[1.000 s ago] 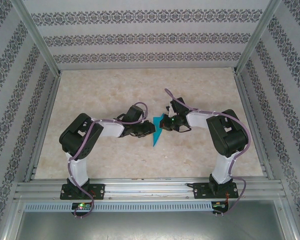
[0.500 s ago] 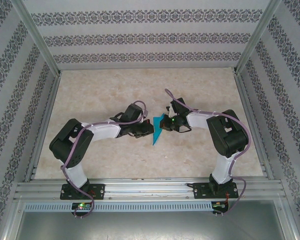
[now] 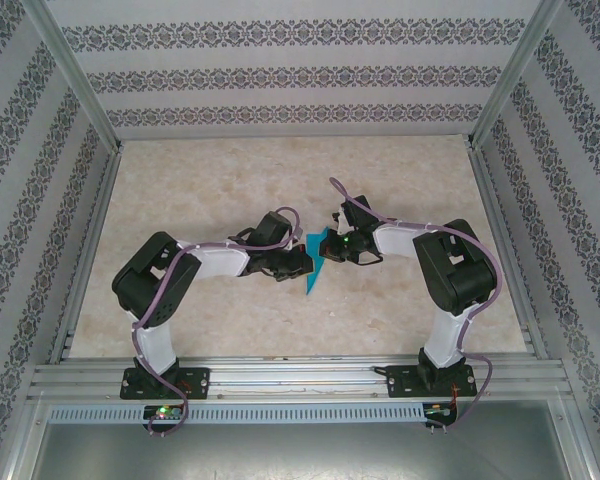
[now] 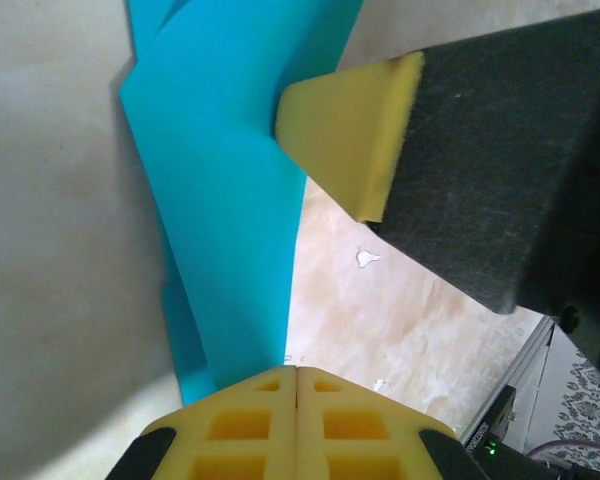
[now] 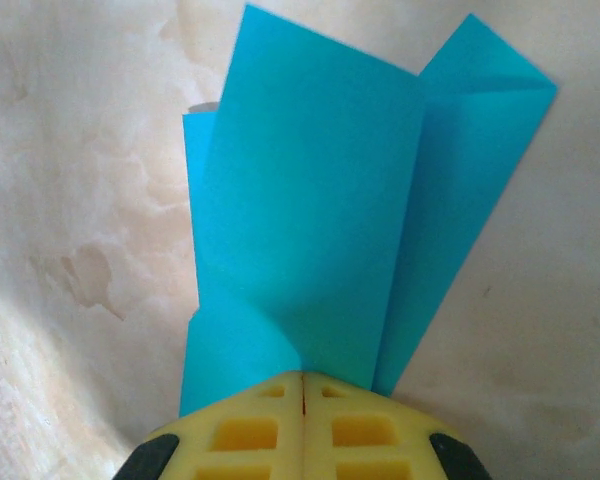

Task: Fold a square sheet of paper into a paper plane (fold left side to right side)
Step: Fold the wing for the fifth time at the center of the table.

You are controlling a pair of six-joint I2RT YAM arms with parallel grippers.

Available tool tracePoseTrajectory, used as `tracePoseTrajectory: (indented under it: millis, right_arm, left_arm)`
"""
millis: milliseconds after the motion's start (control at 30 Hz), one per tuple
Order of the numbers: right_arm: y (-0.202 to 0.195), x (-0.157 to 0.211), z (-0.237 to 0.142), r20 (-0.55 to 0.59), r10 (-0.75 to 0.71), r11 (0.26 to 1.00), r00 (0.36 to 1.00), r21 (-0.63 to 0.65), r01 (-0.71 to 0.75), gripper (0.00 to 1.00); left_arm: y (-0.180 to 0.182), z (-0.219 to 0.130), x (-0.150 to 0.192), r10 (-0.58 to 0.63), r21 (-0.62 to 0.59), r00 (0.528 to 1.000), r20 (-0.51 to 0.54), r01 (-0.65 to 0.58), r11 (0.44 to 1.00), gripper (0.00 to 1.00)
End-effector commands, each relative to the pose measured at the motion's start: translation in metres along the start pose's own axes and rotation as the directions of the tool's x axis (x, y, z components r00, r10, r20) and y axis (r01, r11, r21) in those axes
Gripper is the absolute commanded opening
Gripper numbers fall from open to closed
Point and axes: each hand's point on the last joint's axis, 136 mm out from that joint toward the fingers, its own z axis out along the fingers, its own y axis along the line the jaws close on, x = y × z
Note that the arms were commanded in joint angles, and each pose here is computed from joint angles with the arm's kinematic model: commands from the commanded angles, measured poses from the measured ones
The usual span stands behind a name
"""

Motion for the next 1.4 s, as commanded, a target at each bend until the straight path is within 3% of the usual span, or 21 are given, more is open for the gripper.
tracePoseTrajectory:
  millis: [0, 767, 1067, 1367]
  right_arm:
    - [-0.032, 0.025, 0.005, -0.072, 0.062, 0.991, 0.995, 0.119, -0.053, 0.01]
    - [-0.023, 0.019, 0.002, -0.062, 0.041, 0.994, 0.997, 0.102, -0.034, 0.01]
    - [0.016, -0.015, -0.031, 0.05, -0.044, 0.999, 0.998, -0.003, 0.044, 0.02]
    - [0.008, -0.005, -0.051, 0.074, -0.042, 0.999, 0.996, -0.011, 0.043, 0.04]
  left_arm:
    - [-0.004, 0.008, 0.0, -0.005, 0.021, 1.0, -0.006, 0.005, 1.0, 0.03]
    - [0.017, 0.03, 0.009, -0.03, -0.02, 0.999, -0.044, 0.029, 0.999, 0.03]
    - [0.045, 0.038, 0.02, -0.046, -0.16, 0.996, -0.072, 0.034, 0.986, 0.01]
    - [0.063, 0.04, 0.024, -0.054, -0.28, 0.994, -0.091, 0.027, 0.96, 0.0]
